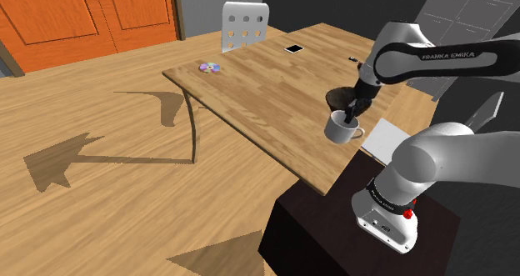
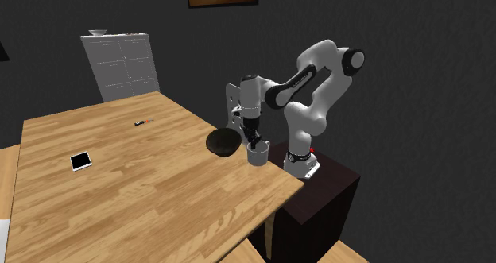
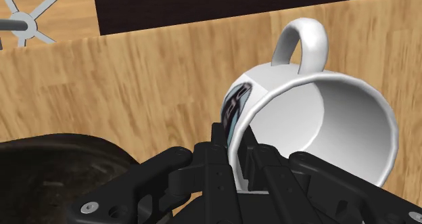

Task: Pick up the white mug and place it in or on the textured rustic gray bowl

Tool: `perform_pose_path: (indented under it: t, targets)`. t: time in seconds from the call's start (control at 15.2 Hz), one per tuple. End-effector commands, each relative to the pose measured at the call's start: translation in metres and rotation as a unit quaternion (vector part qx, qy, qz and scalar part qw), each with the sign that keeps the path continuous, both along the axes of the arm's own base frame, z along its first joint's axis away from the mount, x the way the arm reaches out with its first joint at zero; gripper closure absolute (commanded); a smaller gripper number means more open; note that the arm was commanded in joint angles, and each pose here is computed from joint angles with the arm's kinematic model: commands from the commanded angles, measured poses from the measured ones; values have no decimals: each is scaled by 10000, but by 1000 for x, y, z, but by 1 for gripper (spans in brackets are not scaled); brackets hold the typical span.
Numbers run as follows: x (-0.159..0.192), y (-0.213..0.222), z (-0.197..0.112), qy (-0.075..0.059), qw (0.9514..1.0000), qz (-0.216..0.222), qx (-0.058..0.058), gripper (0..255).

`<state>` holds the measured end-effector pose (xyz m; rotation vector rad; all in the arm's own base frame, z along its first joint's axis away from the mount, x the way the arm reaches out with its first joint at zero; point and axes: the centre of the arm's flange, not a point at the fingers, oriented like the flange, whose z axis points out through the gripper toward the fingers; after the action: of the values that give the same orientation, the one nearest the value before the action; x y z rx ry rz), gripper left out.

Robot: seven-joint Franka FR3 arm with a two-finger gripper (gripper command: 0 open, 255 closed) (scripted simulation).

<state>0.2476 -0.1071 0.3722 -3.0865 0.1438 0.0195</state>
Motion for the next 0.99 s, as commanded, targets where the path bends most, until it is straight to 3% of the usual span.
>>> perform_pose_path:
  t: [0.0, 0.92]
  targets:
    - [-1, 0, 11, 3, 10000, 0, 1, 255]
    - [-1, 0, 85, 3, 10000, 0, 1, 255]
